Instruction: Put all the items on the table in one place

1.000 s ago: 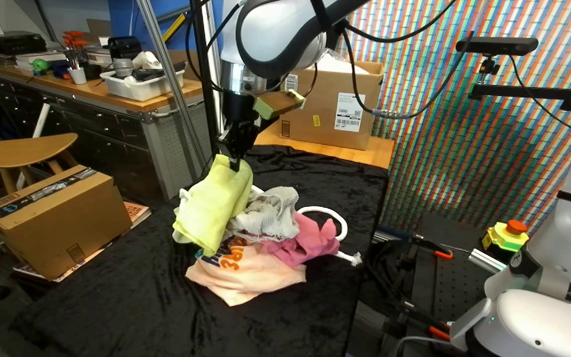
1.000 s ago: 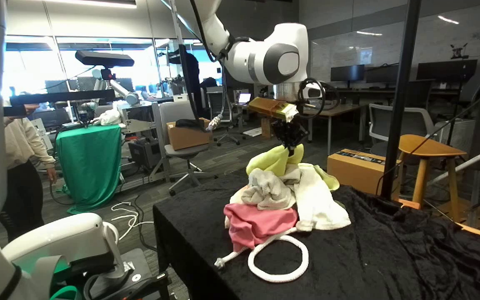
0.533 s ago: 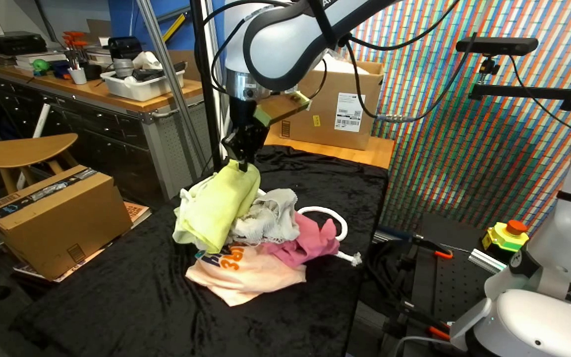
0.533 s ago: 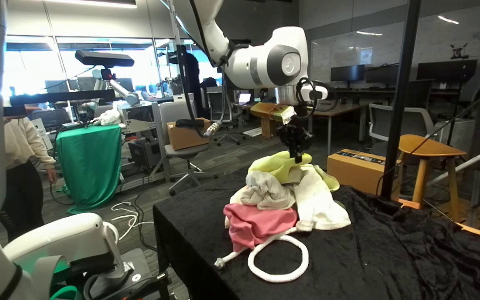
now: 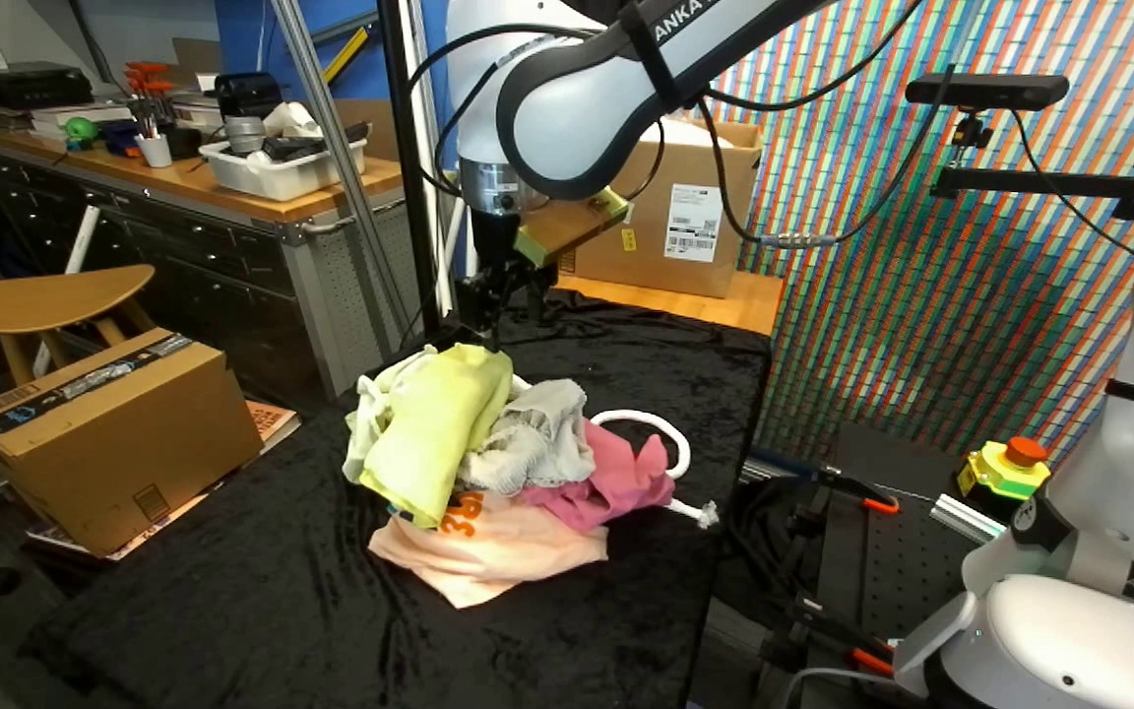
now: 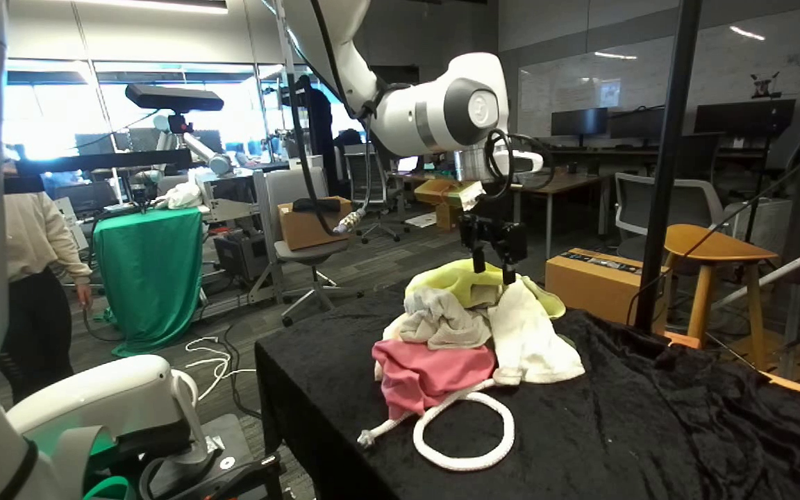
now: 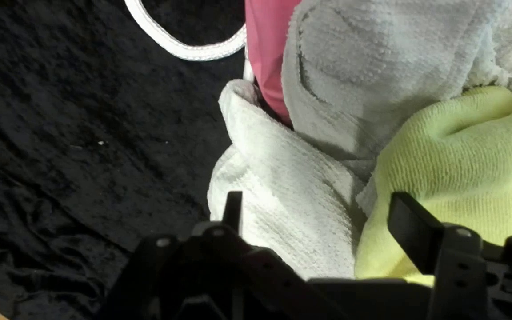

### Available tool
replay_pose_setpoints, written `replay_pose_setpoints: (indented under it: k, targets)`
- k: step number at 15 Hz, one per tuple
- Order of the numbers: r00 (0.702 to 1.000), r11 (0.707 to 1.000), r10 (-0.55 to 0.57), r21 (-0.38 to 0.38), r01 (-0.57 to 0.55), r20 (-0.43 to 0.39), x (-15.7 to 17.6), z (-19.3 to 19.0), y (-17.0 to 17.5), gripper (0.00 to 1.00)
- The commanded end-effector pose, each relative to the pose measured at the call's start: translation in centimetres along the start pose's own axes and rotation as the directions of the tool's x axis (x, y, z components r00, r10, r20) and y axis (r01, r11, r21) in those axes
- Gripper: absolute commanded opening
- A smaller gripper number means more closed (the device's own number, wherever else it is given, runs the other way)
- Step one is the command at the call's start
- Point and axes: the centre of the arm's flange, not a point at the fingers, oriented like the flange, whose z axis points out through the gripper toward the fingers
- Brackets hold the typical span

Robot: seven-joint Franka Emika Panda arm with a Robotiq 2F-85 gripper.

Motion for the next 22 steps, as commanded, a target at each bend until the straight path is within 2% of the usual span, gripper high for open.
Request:
replay_pose_setpoints:
  k: [1, 7, 12, 14, 17, 20, 22]
  targets:
    - [0.999, 0.998, 0.04, -0.039, -0.039, 0.023, -4.3, -1.3, 2.2, 1.0]
    - [0.997, 0.997, 0.071, -0.002, -0.071, 0.038, -13.2, -3.8, 5.3, 1.0]
    - [0.994, 0.993, 0.106, 0.05, -0.106, 0.008, -20.7, -6.8, 7.5, 1.0]
    - [0.992, 0.99, 0.121, 0.073, -0.119, -0.025, -23.5, -7.7, 8.3, 1.0]
    - [0.982, 0.987, 0.138, 0.097, -0.126, -0.129, -27.3, -8.5, 9.7, 1.0]
    - [0.963, 0.985, 0.155, 0.114, -0.133, -0.22, -30.1, -8.5, 11.0, 1.0]
    - [0.947, 0.982, 0.171, 0.122, -0.143, -0.272, -30.5, -9.7, 11.6, 1.0]
